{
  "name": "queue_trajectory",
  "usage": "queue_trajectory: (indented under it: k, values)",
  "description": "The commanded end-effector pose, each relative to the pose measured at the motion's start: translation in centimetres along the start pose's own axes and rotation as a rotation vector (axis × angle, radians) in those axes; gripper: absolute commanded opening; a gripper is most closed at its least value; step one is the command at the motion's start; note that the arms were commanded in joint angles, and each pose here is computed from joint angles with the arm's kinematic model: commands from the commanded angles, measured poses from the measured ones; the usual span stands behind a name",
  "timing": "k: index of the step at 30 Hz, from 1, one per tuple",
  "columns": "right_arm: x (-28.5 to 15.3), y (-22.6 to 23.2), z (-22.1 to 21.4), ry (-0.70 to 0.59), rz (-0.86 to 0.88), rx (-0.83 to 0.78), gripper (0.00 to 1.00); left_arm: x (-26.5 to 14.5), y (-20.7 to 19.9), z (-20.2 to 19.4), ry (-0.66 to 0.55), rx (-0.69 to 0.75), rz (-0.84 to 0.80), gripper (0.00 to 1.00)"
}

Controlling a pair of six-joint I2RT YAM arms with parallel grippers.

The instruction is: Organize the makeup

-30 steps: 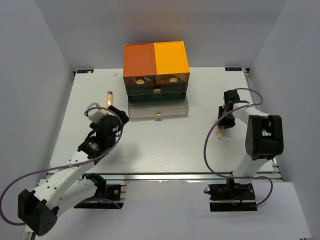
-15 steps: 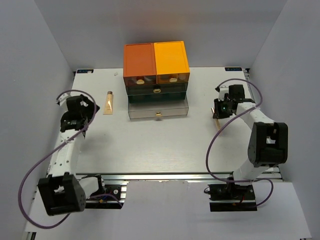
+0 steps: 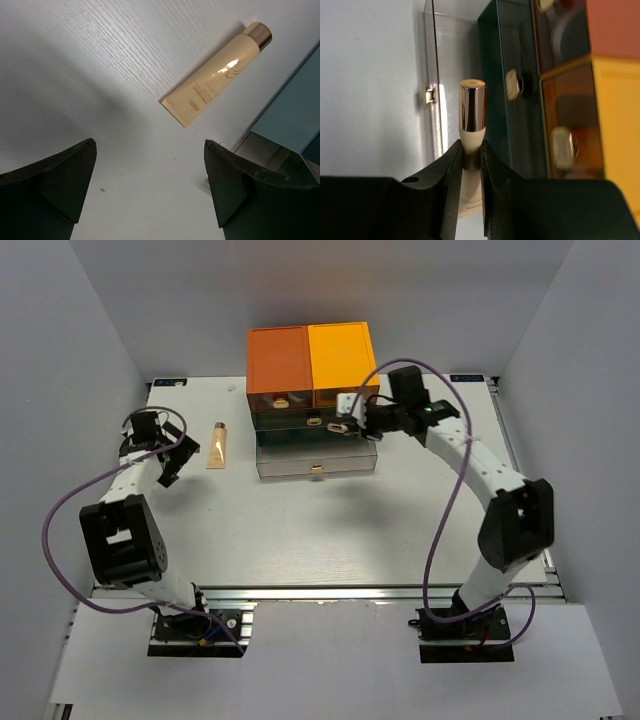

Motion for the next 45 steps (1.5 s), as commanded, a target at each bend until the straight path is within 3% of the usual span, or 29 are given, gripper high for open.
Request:
queue_trajectory:
  k: [1, 4, 7, 8, 13, 16, 22, 25, 26, 33, 40, 42, 43, 45]
  values:
    - [3.6, -2.1, 0.2, 0.07, 0.026, -0.244, 0.22, 0.1, -0.2, 0.9, 0.01, 0.119, -0.008, 0.97]
    - [6.0, -4.2, 0.7, 0.119, -0.005, -0.324, 0.22, 1.0, -0.3, 1.7, -0.014, 0.131, 0.016, 0.96]
    - [7.5, -5.4, 0.6, 0.165, -0.011, -0.395, 0.36, 1.8, -1.0, 2.4, -0.024, 0.171, -0.005, 0.93]
    - [7.6, -5.5, 0.3, 0.187, -0.007, -0.397, 0.49, 2.0, -1.4, 2.5, -0.041, 0.2, -0.005, 0.93]
    - [8.0, -5.1, -0.6, 0.214, 0.007, -0.391, 0.63, 2.9, -3.2, 2.5, -0.102, 0.389, -0.023, 0.93]
    - [7.4, -4.5, -0.1, 0.188, -0.013, -0.351, 0.63, 3.7, -5.0, 2.3, -0.129, 0.489, -0.025, 0.93]
    - [1.8, -3.2, 2.7, 0.0, -0.099, -0.048, 0.61, 5.8, -9.6, 0.6, -0.2, 0.705, -0.073, 0.91]
    - [-2.2, -2.1, 3.3, -0.08, -0.159, 0.022, 0.61, 7.9, -10.0, 0.4, -0.179, 0.744, -0.036, 0.87]
    - [-2.4, -0.8, 1.8, -0.073, -0.14, 0.067, 0.61, 9.1, -9.6, -0.2, -0.141, 0.768, -0.01, 0.83]
    - [-8.2, 3.4, -0.2, -0.098, -0.23, 0.169, 0.61, 11.9, -9.7, -0.3, -0.118, 0.78, 0.053, 0.82]
    - [-9.4, 4.3, -1.1, -0.107, -0.261, 0.255, 0.61, 12.7, -9.4, -1.0, -0.083, 0.794, 0.049, 0.79]
    - [-9.6, 4.0, -1.1, -0.113, -0.268, 0.271, 0.62, 12.6, -9.1, -1.5, -0.067, 0.783, 0.043, 0.74]
    - [-9.7, 3.9, -0.8, -0.121, -0.272, 0.269, 0.62, 12.4, -8.8, -1.9, -0.061, 0.779, 0.042, 0.62]
    - [-9.9, 3.6, -0.9, -0.123, -0.278, 0.28, 0.62, 12.1, -8.3, -2.3, -0.061, 0.754, 0.058, 0.48]
Point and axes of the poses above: each gripper's point midway between its finger pads, its own x axis out along the fingers, its own y axis along the line the jaws close on, z = x × y, the point moved 10 cm from there along -x, back along the fingers, and after that the axes turned 9 degrees about x, right-handed, at the moved point
